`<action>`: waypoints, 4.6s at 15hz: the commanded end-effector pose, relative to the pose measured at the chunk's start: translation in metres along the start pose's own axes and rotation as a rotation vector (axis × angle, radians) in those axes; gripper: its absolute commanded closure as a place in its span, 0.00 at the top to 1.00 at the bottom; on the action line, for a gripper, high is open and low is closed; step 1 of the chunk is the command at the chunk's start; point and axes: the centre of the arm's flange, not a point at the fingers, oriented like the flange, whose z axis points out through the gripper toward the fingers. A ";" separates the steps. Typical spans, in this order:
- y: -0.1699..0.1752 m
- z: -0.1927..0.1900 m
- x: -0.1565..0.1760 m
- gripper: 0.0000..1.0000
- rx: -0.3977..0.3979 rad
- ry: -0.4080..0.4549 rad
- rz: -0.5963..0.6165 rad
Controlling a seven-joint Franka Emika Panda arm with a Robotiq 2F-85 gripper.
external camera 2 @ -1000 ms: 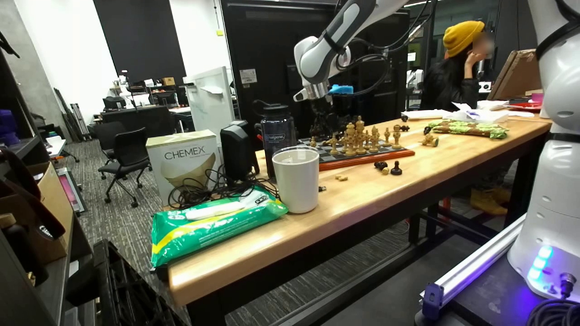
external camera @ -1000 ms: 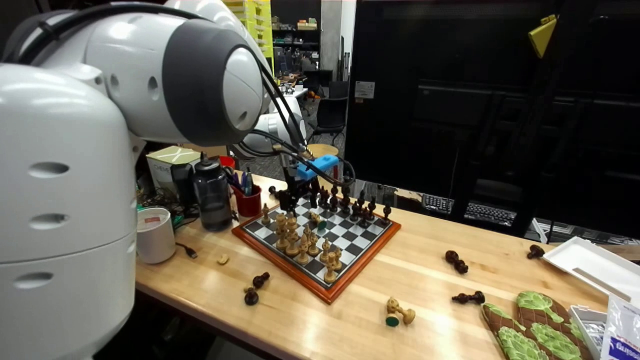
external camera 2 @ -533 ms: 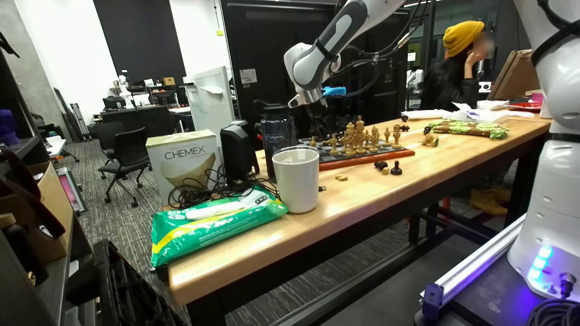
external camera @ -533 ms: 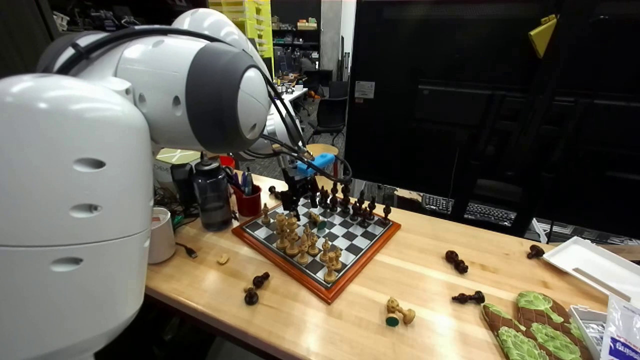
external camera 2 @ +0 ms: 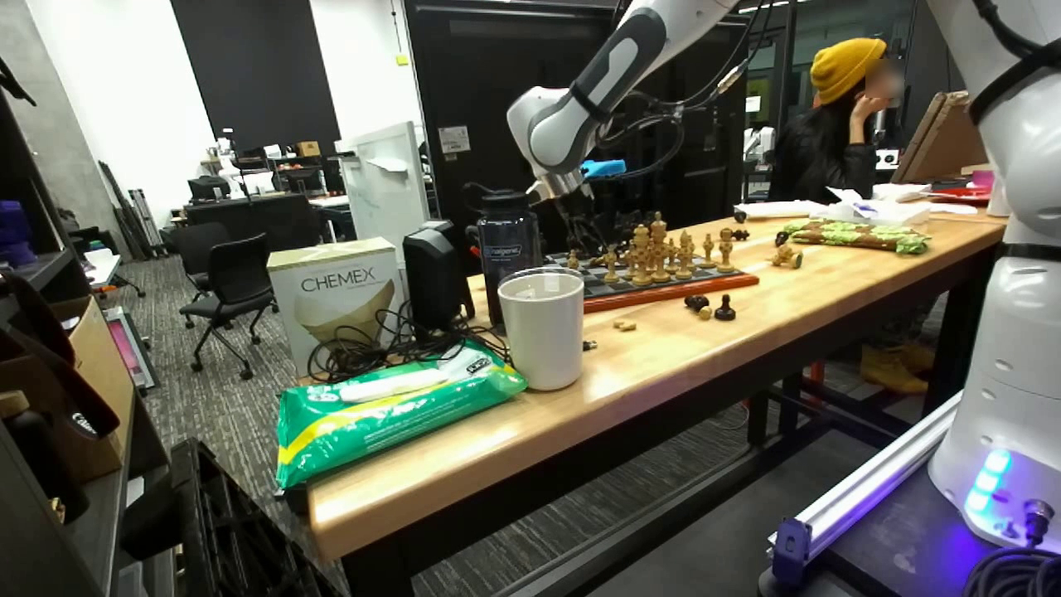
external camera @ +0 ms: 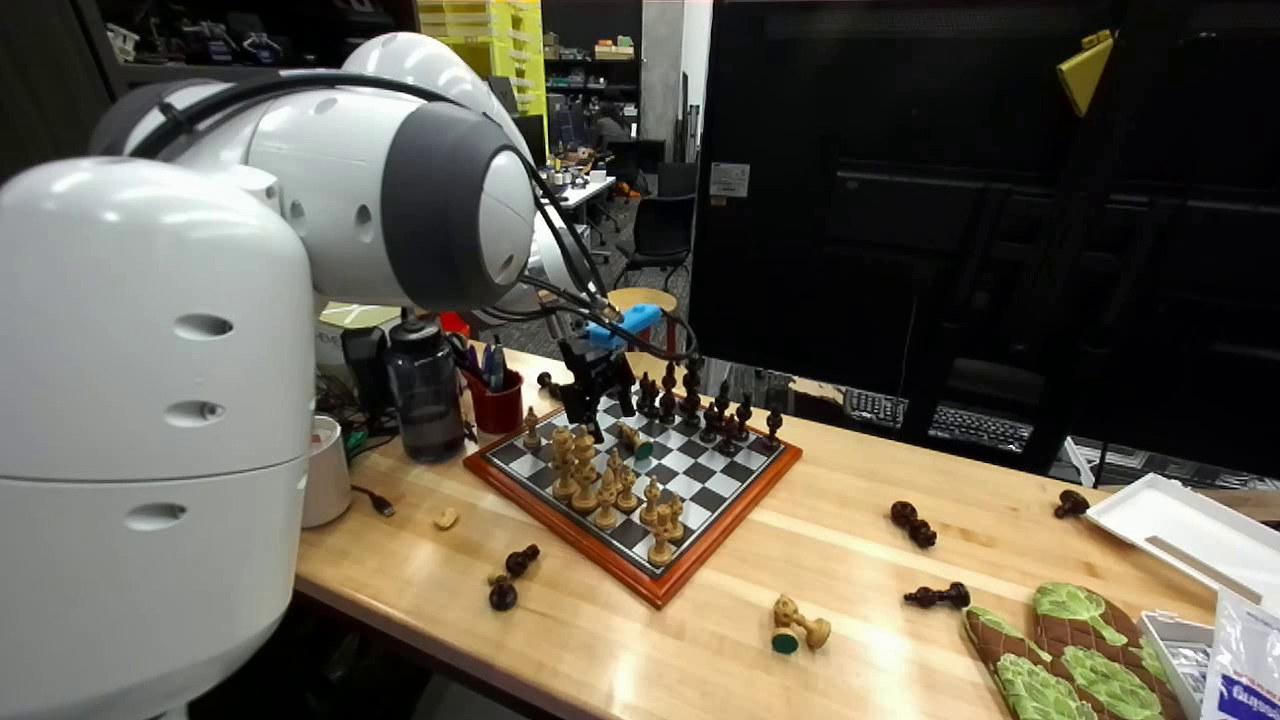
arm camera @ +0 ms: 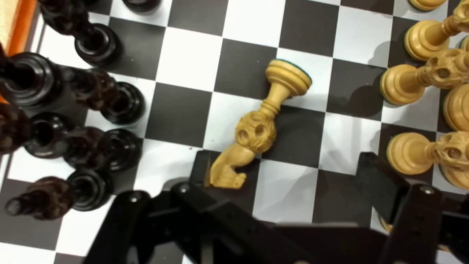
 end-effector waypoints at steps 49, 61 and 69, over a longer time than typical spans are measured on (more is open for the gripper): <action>0.025 -0.019 -0.081 0.07 -0.111 0.432 0.135; -0.006 -0.020 -0.129 0.07 -0.115 0.789 0.126; -0.041 0.007 -0.162 0.07 -0.179 0.974 0.136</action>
